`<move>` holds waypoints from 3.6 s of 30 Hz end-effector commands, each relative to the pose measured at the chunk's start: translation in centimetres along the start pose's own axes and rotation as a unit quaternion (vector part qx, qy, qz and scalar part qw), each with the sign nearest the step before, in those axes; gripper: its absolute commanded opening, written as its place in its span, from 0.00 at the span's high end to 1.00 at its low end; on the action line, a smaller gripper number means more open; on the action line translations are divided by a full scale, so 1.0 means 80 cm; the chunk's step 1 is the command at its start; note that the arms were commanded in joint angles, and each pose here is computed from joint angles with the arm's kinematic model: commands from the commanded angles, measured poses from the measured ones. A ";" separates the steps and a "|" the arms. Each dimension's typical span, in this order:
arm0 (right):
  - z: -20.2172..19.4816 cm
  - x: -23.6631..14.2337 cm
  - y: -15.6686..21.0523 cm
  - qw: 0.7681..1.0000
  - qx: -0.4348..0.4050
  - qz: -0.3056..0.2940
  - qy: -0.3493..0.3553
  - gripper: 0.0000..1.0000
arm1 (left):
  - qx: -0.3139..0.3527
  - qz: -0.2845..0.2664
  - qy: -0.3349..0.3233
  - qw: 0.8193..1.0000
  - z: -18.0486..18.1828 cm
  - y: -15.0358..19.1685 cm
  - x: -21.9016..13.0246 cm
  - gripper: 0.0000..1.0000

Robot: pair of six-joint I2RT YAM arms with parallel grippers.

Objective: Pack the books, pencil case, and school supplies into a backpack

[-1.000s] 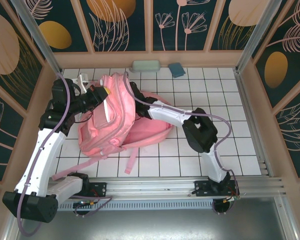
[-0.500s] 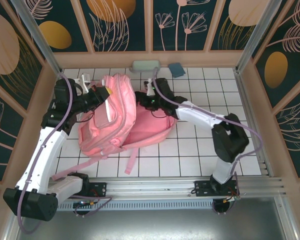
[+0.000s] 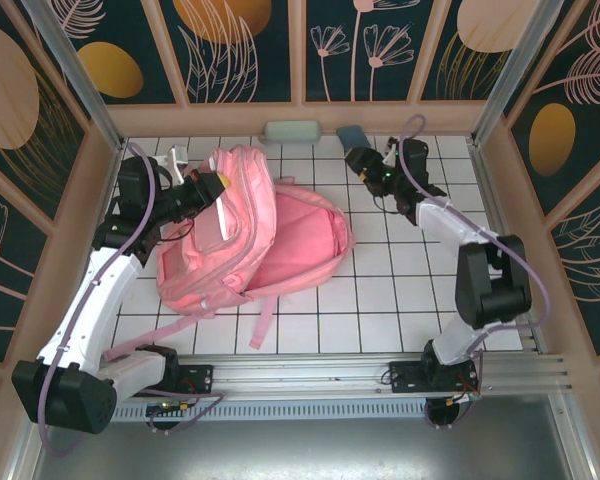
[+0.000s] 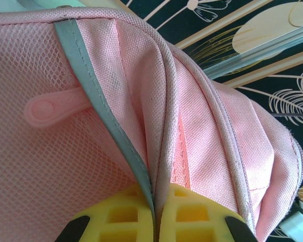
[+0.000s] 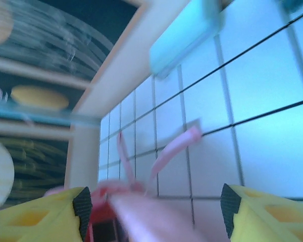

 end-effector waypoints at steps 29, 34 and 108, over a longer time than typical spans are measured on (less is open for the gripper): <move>-0.159 0.217 -0.162 0.967 0.246 -0.050 0.050 0.47 | 0.051 0.003 0.017 0.999 0.017 -0.016 0.045 1.00; -0.171 0.229 -0.165 0.965 0.252 -0.052 0.052 0.50 | 0.051 0.007 0.013 0.999 0.023 -0.014 0.049 1.00; 0.014 0.020 0.316 0.922 -0.233 0.310 0.009 0.82 | 0.083 -0.019 0.015 0.996 -0.012 -0.034 -0.023 1.00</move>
Point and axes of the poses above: each hand's point on the last joint's axis, 136 mm out from that joint toward the fingers, its own x axis out along the fingers, its own z axis along the line the jaws close on, y = z × x, the point moved 3 cm from there along -x, back along the fingers, and after that the axes turned 9 degrees about x, right-handed, at the moved point
